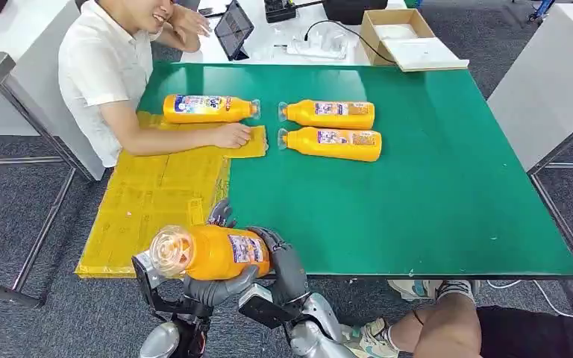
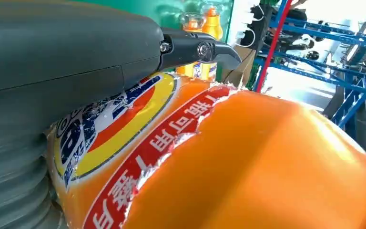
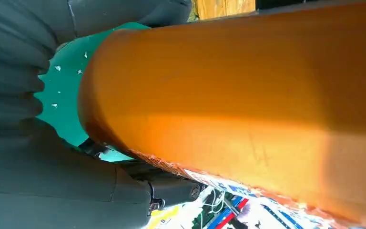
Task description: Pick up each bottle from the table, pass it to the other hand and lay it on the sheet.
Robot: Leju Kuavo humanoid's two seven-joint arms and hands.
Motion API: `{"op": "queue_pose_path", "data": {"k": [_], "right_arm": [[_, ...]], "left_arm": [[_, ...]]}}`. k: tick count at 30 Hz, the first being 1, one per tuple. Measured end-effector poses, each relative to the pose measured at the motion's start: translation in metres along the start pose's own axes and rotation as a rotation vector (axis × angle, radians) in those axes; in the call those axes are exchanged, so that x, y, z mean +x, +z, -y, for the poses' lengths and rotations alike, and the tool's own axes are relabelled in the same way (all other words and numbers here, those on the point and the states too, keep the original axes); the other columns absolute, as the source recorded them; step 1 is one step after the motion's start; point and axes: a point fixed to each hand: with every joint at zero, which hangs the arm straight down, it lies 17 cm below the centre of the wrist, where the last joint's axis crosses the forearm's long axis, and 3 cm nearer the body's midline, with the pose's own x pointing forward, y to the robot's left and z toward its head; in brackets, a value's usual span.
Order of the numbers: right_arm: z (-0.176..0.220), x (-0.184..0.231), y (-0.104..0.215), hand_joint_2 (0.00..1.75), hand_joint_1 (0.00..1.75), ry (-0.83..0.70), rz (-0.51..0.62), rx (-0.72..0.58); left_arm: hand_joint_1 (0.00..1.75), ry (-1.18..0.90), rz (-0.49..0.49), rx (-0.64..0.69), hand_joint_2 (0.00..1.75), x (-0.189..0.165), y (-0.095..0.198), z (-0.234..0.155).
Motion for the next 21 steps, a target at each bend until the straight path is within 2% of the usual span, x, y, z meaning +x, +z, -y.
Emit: {"op": "queue_pose_path", "data": {"k": [4, 5, 6, 10, 11, 12, 13, 14, 18, 19, 21], "right_arm": [[-0.001, -0.001, 0.0, 1.75, 1.75, 0.001, -0.002, 0.003], [-0.001, -0.001, 0.0, 1.75, 1.75, 0.001, -0.002, 0.004], [-0.001, -0.001, 0.0, 1.75, 1.75, 0.001, -0.002, 0.005], [-0.003, -0.001, 0.0, 1.75, 1.75, -0.008, -0.006, 0.013], [-0.004, -0.001, 0.0, 1.75, 1.66, -0.011, -0.007, 0.015], [-0.005, -0.001, 0.0, 1.75, 1.05, -0.018, -0.009, 0.02], [-0.006, -0.001, -0.001, 1.75, 0.07, -0.029, -0.01, 0.025], [-0.008, 0.0, -0.001, 0.0, 0.0, -0.044, -0.012, 0.033], [-0.024, 0.004, 0.003, 0.0, 0.0, -0.121, -0.017, 0.103], [-0.024, 0.004, 0.004, 0.0, 0.0, -0.129, -0.02, 0.098], [-0.012, -0.004, 0.012, 0.0, 0.0, -0.167, -0.057, 0.005]], "left_arm": [[0.0, -0.001, -0.002, 0.002, 1.75, -0.001, 0.0, -0.001], [0.49, -0.001, -0.002, 0.002, 1.75, -0.001, 0.0, -0.001], [1.75, 0.0, -0.002, 0.002, 1.75, -0.001, 0.0, -0.001], [1.75, 0.029, -0.003, 0.028, 1.75, -0.001, -0.001, -0.005], [1.75, 0.042, 0.0, 0.034, 1.75, -0.001, -0.002, -0.007], [1.75, 0.053, 0.004, 0.039, 1.75, 0.0, -0.002, -0.008], [1.75, 0.066, 0.01, 0.042, 1.75, 0.001, -0.002, -0.009], [1.75, 0.076, 0.015, 0.041, 1.75, 0.002, -0.002, -0.009], [1.75, 0.106, 0.04, 0.041, 1.75, 0.007, -0.003, -0.011], [1.75, 0.108, 0.046, 0.044, 1.75, 0.009, -0.003, -0.013], [1.75, 0.102, 0.047, 0.043, 1.75, 0.009, -0.003, -0.013]]}}
